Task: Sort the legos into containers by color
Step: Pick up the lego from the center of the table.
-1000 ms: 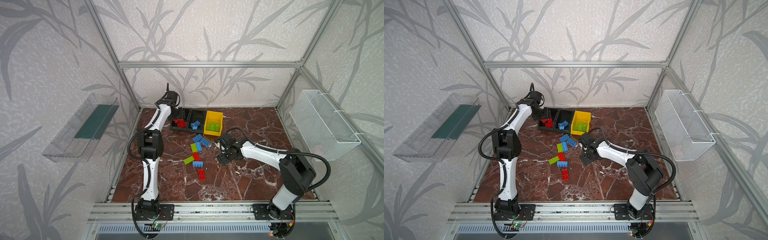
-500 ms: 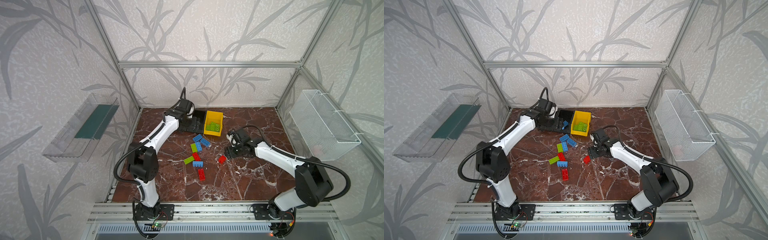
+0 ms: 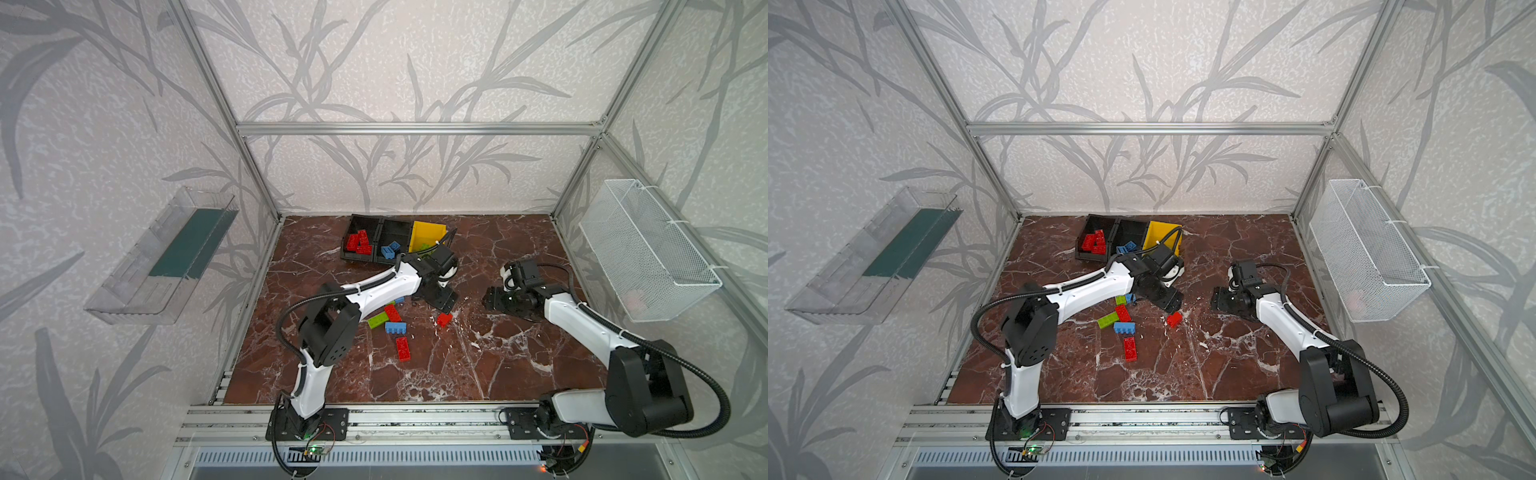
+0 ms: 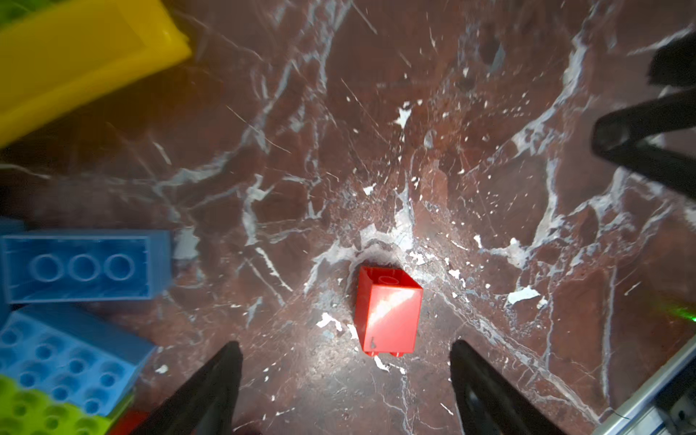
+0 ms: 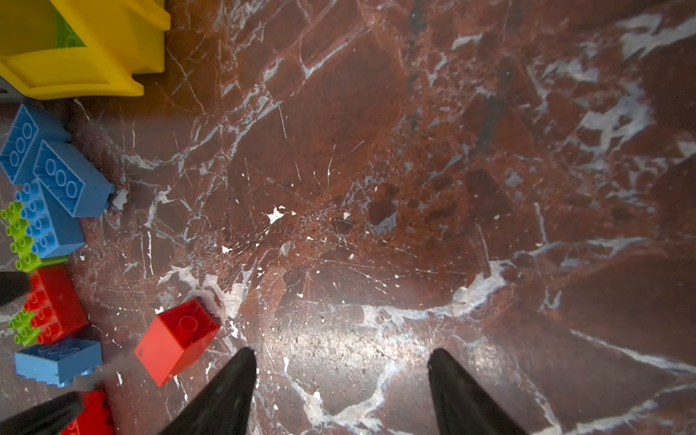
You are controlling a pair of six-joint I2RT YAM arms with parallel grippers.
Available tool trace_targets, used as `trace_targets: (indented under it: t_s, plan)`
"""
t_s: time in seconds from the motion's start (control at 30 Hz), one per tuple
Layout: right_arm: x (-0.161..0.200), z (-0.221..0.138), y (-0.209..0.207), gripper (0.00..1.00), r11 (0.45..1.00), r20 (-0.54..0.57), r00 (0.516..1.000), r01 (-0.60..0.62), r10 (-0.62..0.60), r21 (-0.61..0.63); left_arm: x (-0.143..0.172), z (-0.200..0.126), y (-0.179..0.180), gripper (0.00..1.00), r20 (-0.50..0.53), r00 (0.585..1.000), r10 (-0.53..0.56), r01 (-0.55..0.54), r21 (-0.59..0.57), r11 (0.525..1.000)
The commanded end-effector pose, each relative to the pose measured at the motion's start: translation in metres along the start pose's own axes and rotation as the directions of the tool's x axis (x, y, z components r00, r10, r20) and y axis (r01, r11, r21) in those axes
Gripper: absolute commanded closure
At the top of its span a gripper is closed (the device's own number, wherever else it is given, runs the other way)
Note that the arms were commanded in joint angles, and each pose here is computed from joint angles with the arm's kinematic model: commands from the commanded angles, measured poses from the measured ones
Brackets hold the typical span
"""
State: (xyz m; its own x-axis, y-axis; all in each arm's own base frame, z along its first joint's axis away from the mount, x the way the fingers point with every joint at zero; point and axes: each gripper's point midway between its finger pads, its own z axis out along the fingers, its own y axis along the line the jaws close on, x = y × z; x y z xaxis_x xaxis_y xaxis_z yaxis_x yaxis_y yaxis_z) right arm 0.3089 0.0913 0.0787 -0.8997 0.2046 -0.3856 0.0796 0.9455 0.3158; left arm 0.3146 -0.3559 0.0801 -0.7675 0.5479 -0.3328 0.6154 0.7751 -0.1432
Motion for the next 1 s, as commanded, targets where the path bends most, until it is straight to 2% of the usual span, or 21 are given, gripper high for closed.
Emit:
trace_targets:
  t_s: [0.0,0.13,0.27,0.43,0.63,0.77,0.87,0.97]
  plan:
    - [0.001,-0.006,-0.002,0.27,1.0,0.011,1.0,-0.016,0.016,-0.01,0.004,0.006,-0.007,0.13,-0.045,0.997,0.056,-0.057,-0.02,0.998]
    - [0.001,-0.008,-0.005,0.28,1.0,0.02,1.0,-0.014,0.014,0.001,0.014,0.024,-0.005,0.17,-0.104,0.993,0.063,-0.068,-0.046,0.997]
    - [0.002,-0.007,-0.007,0.29,1.0,0.017,1.0,-0.014,0.014,0.007,0.019,0.032,-0.004,0.27,-0.132,0.989,0.067,-0.074,-0.046,0.996]
    - [0.002,-0.006,-0.006,0.29,1.0,0.014,1.0,-0.018,0.018,0.0,0.029,0.042,-0.005,0.5,-0.154,0.987,0.054,-0.058,-0.022,0.998]
    - [0.002,-0.008,-0.006,0.3,1.0,0.024,1.0,-0.005,0.005,0.006,0.034,0.043,-0.007,0.68,-0.157,0.987,0.018,-0.015,0.017,1.0]
    - [0.002,-0.01,-0.004,0.31,1.0,0.028,1.0,0.007,-0.006,-0.008,0.019,0.02,0.012,0.75,-0.099,0.994,-0.035,0.037,0.014,0.999]
    - [0.003,-0.011,0.001,0.32,0.999,0.028,0.999,0.043,-0.043,-0.012,-0.006,-0.016,0.039,0.76,-0.003,0.995,-0.097,0.097,0.011,0.995]
    - [0.004,-0.011,0.016,0.32,0.991,0.031,0.991,0.129,-0.128,-0.029,-0.031,-0.06,0.076,0.76,0.113,0.978,-0.173,0.175,-0.006,0.985]
